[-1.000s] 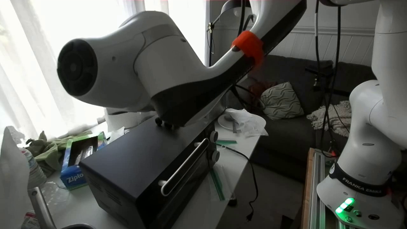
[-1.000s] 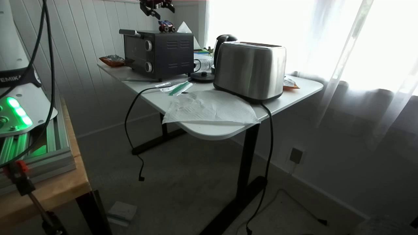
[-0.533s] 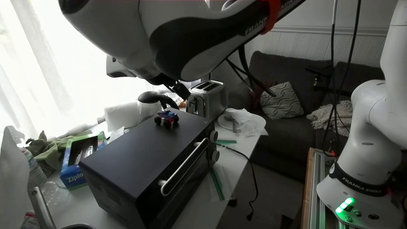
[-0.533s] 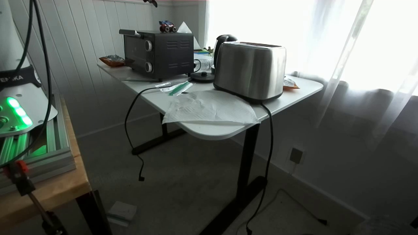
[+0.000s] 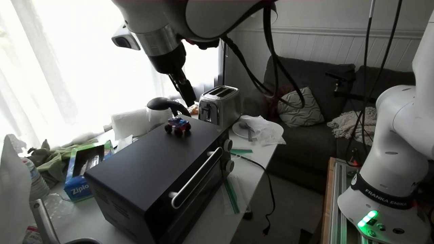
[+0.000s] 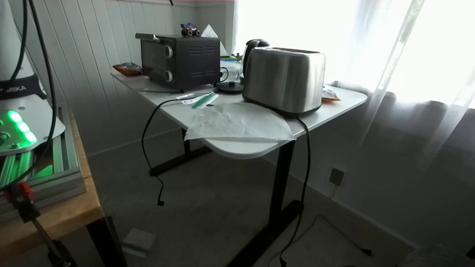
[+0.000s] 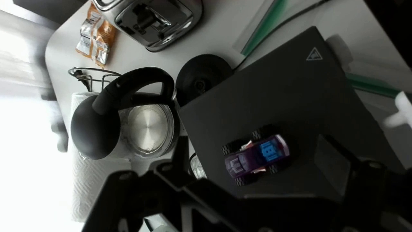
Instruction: Pick up the toy monster truck and put it the right way up on the oven
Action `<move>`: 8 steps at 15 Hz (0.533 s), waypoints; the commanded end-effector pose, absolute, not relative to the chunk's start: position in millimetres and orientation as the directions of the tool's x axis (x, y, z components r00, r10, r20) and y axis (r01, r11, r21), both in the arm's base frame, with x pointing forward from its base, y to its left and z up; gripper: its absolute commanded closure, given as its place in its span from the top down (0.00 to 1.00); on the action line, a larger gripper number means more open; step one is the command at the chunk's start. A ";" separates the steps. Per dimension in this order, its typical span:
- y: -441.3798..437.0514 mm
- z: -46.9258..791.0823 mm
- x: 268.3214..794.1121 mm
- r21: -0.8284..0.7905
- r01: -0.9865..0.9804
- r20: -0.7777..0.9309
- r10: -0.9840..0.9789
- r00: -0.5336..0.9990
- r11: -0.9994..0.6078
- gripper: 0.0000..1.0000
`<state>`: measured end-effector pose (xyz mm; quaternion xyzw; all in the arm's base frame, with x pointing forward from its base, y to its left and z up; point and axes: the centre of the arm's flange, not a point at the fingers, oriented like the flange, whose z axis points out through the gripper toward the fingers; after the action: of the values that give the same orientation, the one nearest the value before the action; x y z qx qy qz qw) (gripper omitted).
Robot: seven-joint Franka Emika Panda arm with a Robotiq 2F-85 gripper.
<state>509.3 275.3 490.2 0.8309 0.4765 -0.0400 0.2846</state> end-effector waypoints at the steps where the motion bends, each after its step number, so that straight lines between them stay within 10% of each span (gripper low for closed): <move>1: 264.1 501.8 499.3 0.389 0.742 -0.211 0.731 0.649 -0.546 1.00; 8: 256.0 503.9 495.5 0.277 0.548 -0.006 0.569 0.822 -0.789 1.00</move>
<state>509.8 265.5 503.3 0.9233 0.3451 0.0040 0.1685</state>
